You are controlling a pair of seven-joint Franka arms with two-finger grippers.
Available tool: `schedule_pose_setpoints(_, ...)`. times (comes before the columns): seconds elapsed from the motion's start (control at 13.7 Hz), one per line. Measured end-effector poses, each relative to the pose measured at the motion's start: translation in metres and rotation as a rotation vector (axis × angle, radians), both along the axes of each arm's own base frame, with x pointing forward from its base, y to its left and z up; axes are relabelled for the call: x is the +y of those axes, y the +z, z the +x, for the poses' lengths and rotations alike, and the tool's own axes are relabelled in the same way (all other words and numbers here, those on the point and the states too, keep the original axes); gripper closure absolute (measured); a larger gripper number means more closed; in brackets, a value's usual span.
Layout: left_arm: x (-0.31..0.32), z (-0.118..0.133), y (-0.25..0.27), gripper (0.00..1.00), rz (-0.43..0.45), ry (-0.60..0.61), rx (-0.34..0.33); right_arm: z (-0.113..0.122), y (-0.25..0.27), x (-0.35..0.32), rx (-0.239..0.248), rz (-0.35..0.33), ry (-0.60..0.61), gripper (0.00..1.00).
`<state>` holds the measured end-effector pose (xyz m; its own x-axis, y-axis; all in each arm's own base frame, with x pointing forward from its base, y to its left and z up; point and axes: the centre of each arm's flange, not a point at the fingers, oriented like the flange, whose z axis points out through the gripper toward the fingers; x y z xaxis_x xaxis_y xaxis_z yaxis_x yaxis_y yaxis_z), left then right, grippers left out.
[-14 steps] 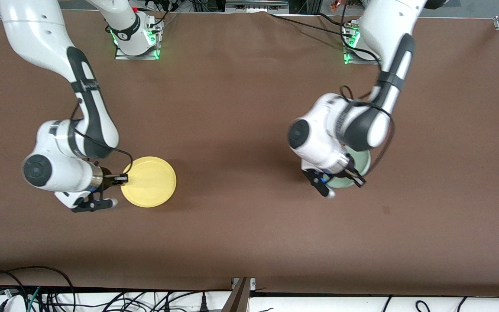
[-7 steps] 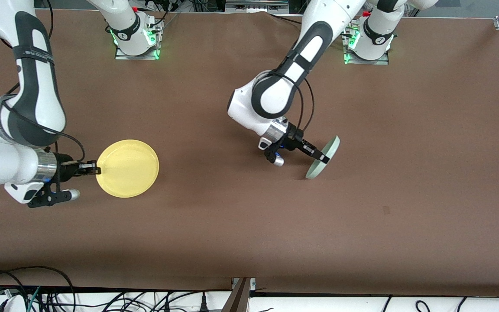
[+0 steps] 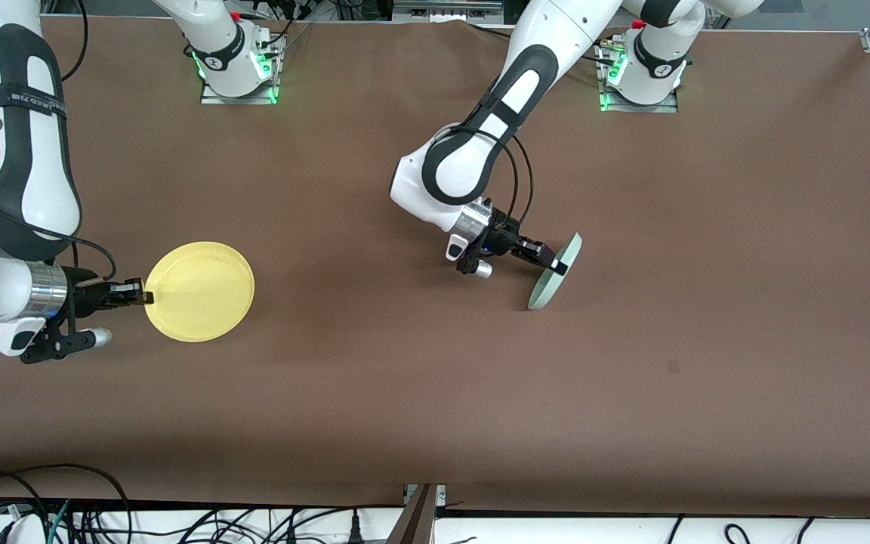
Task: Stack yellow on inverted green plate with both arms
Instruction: 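Flip the green plate with the left gripper while the right gripper lifts yellow, then set the inverted green plate down mid-table with the left gripper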
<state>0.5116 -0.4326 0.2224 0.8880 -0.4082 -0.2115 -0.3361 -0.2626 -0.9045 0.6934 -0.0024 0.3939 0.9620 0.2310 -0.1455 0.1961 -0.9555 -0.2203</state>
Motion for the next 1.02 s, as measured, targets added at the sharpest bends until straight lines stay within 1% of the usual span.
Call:
schedule_pose_setpoints(0.29, -0.026, -0.006, 0.025, 0.97, -0.126, 0.057, 0.018, 0.0, 0.0, 0.001, 0.0, 0.001, 0.001, 0.98)
schedule_pose_setpoints(0.44, -0.035, -0.01, 0.03, 0.97, -0.163, 0.063, 0.027, 0.0, 0.0, 0.001, 0.001, 0.001, 0.001, 0.98)
schedule_pose_setpoints(0.51, -0.042, -0.012, 0.03, 0.93, -0.204, 0.06, 0.037, 0.0, 0.0, 0.001, 0.001, 0.001, 0.001, 0.98)
schedule_pose_setpoints(0.58, -0.054, -0.015, 0.032, 0.87, -0.289, 0.064, 0.052, 0.0, 0.0, 0.001, 0.001, 0.001, 0.002, 0.98)
schedule_pose_setpoints(0.73, -0.076, -0.022, 0.023, 0.66, -0.522, 0.144, 0.105, 0.0, 0.0, 0.001, 0.001, 0.001, 0.002, 0.98)
schedule_pose_setpoints(0.8, -0.08, -0.021, 0.013, 0.53, -0.606, 0.197, 0.122, 0.0, 0.0, 0.001, 0.001, 0.001, 0.002, 0.98)
schedule_pose_setpoints(0.88, -0.081, -0.017, 0.007, 0.43, -0.677, 0.246, 0.133, 0.0, 0.0, 0.001, 0.001, 0.001, 0.002, 0.98)
schedule_pose_setpoints(0.95, -0.081, -0.012, 0.006, 0.31, -0.74, 0.293, 0.138, 0.0, 0.0, 0.001, 0.001, 0.001, 0.002, 0.98)
schedule_pose_setpoints(1.02, -0.08, -0.006, 0.007, 0.22, -0.798, 0.334, 0.14, 0.0, 0.0, 0.001, 0.002, 0.001, 0.002, 0.98)
